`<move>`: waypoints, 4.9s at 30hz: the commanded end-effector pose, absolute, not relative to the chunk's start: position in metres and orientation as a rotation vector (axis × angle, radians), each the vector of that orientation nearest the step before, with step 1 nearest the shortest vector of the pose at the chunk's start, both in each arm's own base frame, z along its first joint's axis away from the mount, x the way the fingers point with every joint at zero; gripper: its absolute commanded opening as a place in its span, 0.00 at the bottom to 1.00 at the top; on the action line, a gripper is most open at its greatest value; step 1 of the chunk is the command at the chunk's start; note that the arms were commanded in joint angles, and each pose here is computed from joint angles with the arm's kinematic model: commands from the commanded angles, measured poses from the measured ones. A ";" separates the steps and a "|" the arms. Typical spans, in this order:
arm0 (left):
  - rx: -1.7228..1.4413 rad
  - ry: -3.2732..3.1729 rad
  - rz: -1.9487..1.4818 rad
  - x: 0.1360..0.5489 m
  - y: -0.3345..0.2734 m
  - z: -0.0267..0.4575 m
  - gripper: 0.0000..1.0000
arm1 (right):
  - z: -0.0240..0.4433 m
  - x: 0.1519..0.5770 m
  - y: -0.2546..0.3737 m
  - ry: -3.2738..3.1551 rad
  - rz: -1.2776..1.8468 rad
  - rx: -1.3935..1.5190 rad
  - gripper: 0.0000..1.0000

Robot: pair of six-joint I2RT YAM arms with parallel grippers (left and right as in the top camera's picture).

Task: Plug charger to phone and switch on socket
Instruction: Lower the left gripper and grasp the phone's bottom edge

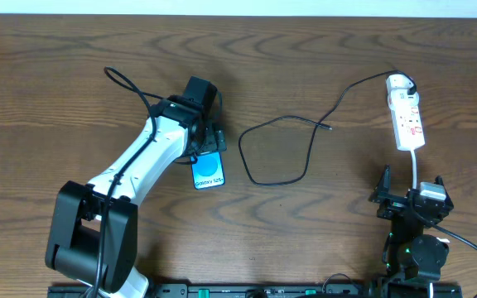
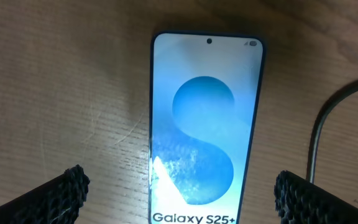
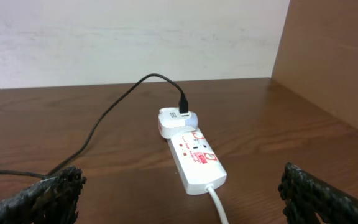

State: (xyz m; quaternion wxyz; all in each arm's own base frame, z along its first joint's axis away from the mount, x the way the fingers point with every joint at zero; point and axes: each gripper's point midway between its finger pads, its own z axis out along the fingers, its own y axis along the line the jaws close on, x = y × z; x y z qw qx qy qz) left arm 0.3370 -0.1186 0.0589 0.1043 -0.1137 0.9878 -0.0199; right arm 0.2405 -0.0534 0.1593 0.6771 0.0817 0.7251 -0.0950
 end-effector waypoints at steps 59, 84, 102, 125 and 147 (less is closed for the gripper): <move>-0.289 2.991 0.148 0.326 -0.125 -0.005 0.98 | 0.160 0.240 -0.055 1.629 -0.231 0.179 0.99; -0.270 3.003 0.141 0.326 -0.127 -0.010 0.98 | 0.160 0.240 -0.055 1.629 -0.231 0.179 0.99; -0.292 3.003 0.140 0.325 -0.128 -0.010 0.78 | 0.160 0.240 -0.055 1.629 -0.231 0.179 0.99; -0.301 2.954 0.128 0.326 -0.124 0.018 0.89 | 0.160 0.240 -0.055 1.629 -0.231 0.179 0.99; -0.338 2.949 0.137 0.319 -0.119 -0.004 0.98 | 0.160 0.240 -0.055 1.629 -0.231 0.179 0.99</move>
